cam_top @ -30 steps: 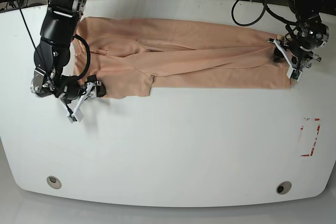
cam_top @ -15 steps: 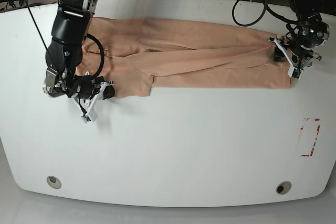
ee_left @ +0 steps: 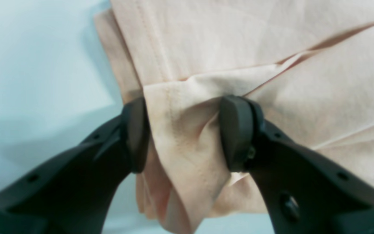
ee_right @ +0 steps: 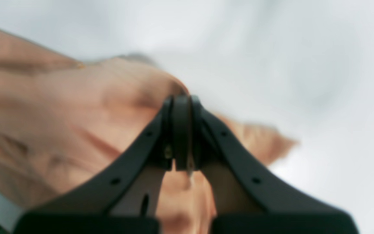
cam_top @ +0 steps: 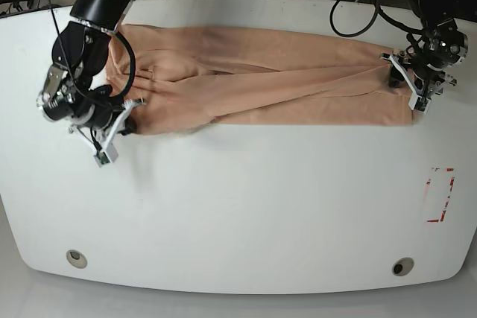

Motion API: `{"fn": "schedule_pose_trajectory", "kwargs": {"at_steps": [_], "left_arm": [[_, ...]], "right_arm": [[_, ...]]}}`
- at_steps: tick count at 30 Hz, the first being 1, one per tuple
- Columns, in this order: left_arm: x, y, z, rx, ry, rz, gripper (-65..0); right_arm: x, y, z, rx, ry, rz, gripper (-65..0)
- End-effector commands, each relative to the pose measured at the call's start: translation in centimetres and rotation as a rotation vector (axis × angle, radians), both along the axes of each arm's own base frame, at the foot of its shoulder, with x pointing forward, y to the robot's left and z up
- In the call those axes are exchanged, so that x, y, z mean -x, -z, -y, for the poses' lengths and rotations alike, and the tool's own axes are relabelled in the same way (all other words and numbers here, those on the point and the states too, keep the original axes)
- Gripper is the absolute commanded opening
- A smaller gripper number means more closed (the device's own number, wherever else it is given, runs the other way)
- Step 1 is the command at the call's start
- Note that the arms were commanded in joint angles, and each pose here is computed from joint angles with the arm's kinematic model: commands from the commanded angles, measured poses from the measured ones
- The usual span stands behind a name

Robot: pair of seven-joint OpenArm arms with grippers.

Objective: Fold the T-shirt properly
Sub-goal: 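Pull the folded strip with the right gripper away from the left gripper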

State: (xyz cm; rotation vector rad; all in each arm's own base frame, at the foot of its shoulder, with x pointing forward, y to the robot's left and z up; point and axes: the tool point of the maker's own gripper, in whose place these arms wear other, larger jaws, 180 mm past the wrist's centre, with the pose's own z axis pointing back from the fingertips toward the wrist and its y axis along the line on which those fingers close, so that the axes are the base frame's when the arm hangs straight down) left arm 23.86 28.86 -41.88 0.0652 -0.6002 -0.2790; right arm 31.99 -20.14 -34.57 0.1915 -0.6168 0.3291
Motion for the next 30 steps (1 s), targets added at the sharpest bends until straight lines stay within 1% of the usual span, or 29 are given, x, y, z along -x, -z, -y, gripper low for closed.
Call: {"fn": "schedule_pose_trajectory", "kwargs": {"at_steps": [1, 4, 9, 15, 19, 23, 24, 26, 28, 29, 30], "left_arm": [[2.5, 1.6, -1.1, -0.068, 0.000, -0.132, -33.9], [2.5, 1.6, -1.1, -0.069, 0.002, -0.133, -33.9], [2.4, 1.6, -1.1, -0.069, 0.001, -0.133, -33.9], [2.3, 1.5, -1.3, -0.074, 0.004, -0.131, -33.9], [2.2, 1.4, -1.3, -0.076, 0.004, -0.130, -33.9], [2.2, 1.4, -1.3, -0.076, 0.003, -0.130, -33.9], [2.2, 1.4, -1.3, -0.076, 0.003, -0.130, -33.9], [2.1, 1.3, -1.3, -0.078, 0.005, -0.125, -33.9], [1.9, 1.0, -1.2, -0.076, 0.005, -0.116, -33.9], [1.7, 0.6, -1.4, -0.082, 0.003, -0.104, -33.7], [1.5, 0.3, -1.4, -0.086, 0.004, -0.094, -33.7]], "right_arm": [[1.0, -1.5, -0.3, -0.027, -0.017, 0.061, -65.0], [3.1, -0.6, -0.8, -0.060, -0.030, 0.037, -65.0], [6.4, 0.1, -0.3, -0.096, -0.010, 0.009, -65.0], [8.6, 0.4, 0.1, -0.119, 0.008, -0.013, -65.0], [10.1, 1.2, 1.4, -0.093, 0.022, -0.055, -65.0], [10.4, 1.2, 3.0, -0.066, 0.045, -0.065, -65.0], [10.6, 1.1, 3.7, -0.052, 0.054, -0.067, -63.6], [10.8, 0.9, 4.4, -0.041, 0.069, -0.064, -57.4], [10.7, 0.5, 5.1, -0.034, 0.085, -0.050, -46.6], [10.7, 0.2, 5.5, -0.028, 0.094, -0.042, -39.3], [10.7, -0.2, 5.7, -0.020, 0.100, -0.029, -33.5]]}}
